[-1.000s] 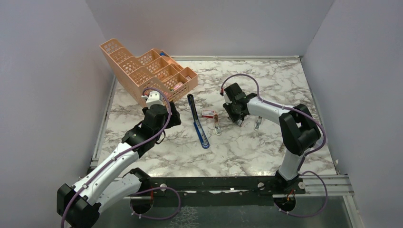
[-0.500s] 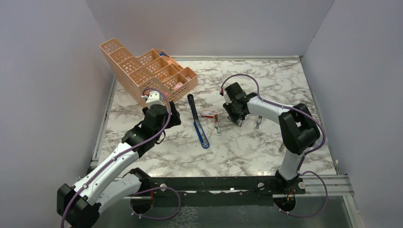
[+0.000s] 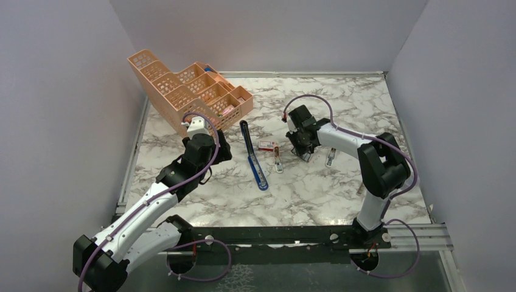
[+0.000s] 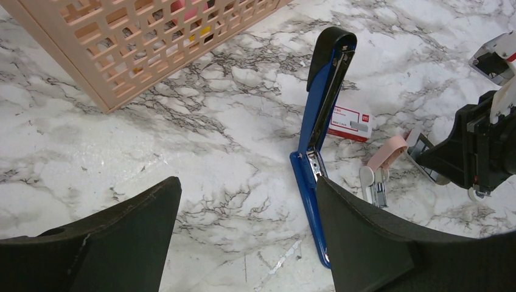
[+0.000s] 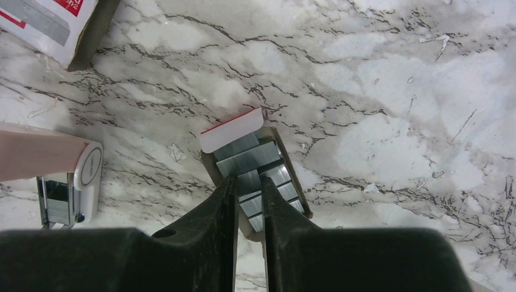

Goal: Load the staples into the stapler

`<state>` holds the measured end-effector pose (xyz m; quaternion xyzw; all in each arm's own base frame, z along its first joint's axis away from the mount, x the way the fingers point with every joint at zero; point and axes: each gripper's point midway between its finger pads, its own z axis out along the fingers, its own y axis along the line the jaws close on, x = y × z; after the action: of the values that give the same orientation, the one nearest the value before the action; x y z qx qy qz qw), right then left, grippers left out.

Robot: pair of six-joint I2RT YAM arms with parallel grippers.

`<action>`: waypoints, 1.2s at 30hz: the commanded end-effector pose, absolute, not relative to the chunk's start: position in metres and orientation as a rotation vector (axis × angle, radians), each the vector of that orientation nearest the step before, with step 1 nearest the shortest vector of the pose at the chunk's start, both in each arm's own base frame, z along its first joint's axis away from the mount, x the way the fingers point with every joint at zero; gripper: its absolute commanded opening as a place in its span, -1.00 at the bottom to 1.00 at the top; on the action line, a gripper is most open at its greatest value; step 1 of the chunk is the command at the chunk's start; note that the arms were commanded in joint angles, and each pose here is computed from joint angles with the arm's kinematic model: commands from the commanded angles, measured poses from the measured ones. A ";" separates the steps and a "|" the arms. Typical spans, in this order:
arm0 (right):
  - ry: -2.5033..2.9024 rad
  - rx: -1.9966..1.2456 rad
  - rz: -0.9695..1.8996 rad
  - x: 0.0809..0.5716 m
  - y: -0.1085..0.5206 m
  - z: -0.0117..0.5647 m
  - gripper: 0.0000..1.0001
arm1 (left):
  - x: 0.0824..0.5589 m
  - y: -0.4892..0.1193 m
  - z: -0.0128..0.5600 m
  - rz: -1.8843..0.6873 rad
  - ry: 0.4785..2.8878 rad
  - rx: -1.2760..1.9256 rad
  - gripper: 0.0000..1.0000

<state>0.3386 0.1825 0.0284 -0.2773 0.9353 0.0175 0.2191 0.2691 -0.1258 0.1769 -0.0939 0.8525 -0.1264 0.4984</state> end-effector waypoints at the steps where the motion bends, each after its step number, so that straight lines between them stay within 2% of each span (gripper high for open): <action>1: 2.561 -0.719 0.072 0.341 0.182 0.048 -0.57 | 0.270 -0.124 0.178 -0.298 2.055 -0.236 0.66; 12: 2.563 -0.677 0.130 0.332 0.184 0.064 -0.57 | 0.270 -0.124 0.177 -0.299 2.058 -0.235 0.66; 17: 2.597 -0.656 0.292 0.307 0.204 0.059 -0.55 | 0.271 -0.124 0.177 -0.299 2.060 -0.238 0.66; 31: 2.671 -0.819 0.303 0.252 0.229 0.022 -0.53 | 0.272 -0.125 0.176 -0.300 2.063 -0.239 0.66; 36: 2.696 -0.859 0.299 0.247 0.227 0.017 -0.37 | 0.272 -0.125 0.174 -0.294 2.069 -0.235 0.66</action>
<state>0.2530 0.2251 0.0228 -0.2872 0.9387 0.0960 0.1649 0.2699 -0.1265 0.1728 -0.0926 0.8561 -0.1224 0.4935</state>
